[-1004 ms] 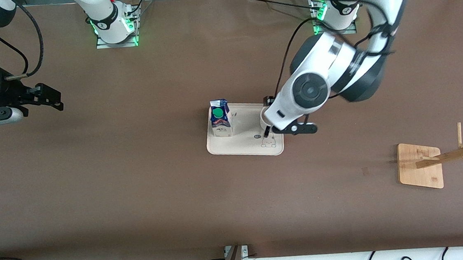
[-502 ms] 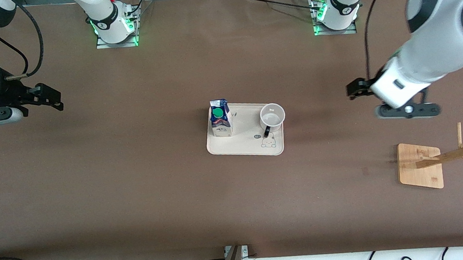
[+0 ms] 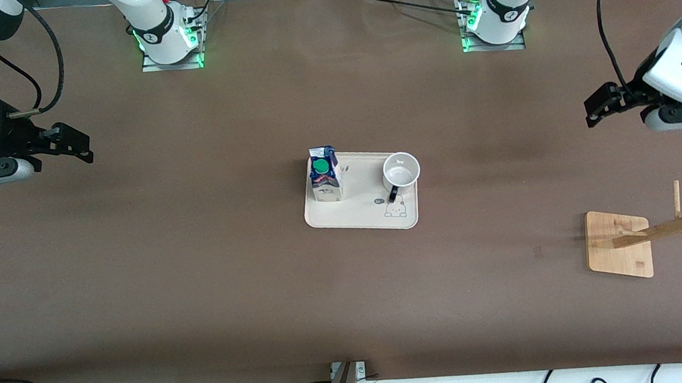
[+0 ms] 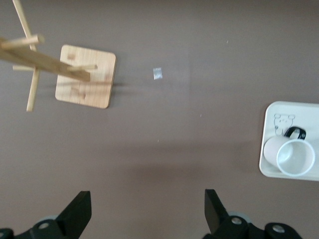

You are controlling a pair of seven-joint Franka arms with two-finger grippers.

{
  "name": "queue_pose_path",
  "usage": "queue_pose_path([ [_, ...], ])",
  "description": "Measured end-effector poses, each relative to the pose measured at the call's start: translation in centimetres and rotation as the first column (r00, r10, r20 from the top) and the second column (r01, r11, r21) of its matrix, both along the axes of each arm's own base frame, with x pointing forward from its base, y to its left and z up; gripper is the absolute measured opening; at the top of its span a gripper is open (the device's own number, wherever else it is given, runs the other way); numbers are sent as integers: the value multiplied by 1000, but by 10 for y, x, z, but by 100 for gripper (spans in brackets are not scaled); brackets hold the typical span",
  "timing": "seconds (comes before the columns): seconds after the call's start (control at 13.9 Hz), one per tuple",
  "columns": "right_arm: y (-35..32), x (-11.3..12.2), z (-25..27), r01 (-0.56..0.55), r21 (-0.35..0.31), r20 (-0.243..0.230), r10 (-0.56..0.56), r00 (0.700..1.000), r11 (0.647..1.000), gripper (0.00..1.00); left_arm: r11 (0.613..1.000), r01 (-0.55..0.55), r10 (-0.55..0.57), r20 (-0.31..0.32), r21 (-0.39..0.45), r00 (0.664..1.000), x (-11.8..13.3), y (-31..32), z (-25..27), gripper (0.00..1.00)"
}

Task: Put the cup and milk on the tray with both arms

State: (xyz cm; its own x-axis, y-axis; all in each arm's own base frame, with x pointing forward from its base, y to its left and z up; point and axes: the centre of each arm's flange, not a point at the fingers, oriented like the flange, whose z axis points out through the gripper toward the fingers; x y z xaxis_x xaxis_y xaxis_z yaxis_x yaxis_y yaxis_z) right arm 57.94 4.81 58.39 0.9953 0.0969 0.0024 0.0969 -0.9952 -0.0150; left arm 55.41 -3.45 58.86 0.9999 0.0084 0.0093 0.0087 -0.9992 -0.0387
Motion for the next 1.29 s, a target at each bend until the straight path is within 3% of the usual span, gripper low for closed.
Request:
queue_pose_path([
  [0.29, 0, 0, 0, 0, 0, 0, 0, 1000, 1000, 100, 999, -14, 13, -28, -41, 1000, -5, 2, -10, 100],
  [1.29, 0, 0, 0, 0, 0, 0, 0, 1000, 1000, 100, 999, 12, -15, -64, -40, 998, 6, -9, -2, 100],
])
